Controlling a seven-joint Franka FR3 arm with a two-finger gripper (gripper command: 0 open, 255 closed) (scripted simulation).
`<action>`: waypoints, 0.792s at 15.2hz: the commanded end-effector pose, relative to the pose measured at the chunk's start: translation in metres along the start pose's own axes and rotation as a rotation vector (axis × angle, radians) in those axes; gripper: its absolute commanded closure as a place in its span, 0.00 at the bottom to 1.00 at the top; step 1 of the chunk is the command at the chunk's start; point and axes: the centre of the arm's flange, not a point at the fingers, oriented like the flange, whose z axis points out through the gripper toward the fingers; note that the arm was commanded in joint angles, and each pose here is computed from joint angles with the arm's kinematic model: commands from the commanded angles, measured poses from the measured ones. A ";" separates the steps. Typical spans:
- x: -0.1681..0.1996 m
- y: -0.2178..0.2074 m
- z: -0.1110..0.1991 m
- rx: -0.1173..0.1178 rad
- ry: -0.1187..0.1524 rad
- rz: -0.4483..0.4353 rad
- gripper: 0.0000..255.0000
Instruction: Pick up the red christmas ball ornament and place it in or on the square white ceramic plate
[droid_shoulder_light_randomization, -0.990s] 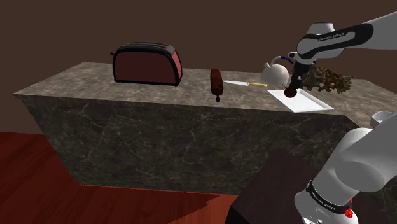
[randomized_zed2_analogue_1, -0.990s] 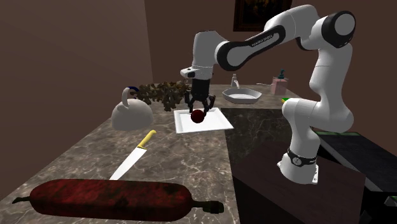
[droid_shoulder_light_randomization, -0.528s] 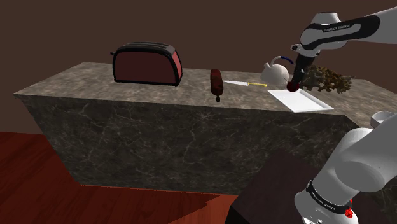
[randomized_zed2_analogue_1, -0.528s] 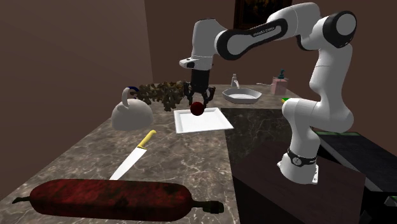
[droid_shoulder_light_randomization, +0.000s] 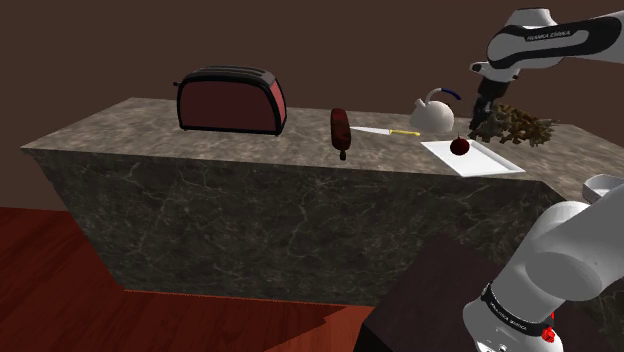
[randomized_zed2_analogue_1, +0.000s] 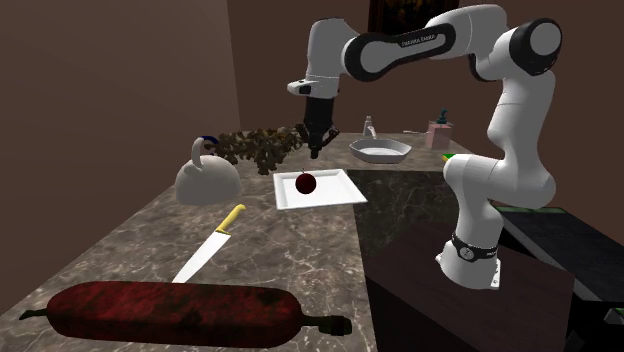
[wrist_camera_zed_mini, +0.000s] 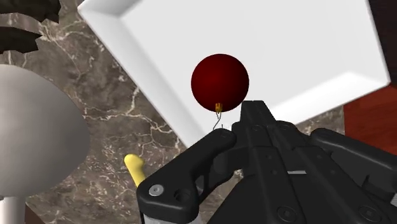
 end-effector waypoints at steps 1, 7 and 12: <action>0.001 0.000 0.000 0.000 0.000 -0.001 0.00; 0.023 0.039 0.067 0.123 -0.090 0.019 0.00; 0.021 0.036 0.093 0.123 -0.090 0.019 0.00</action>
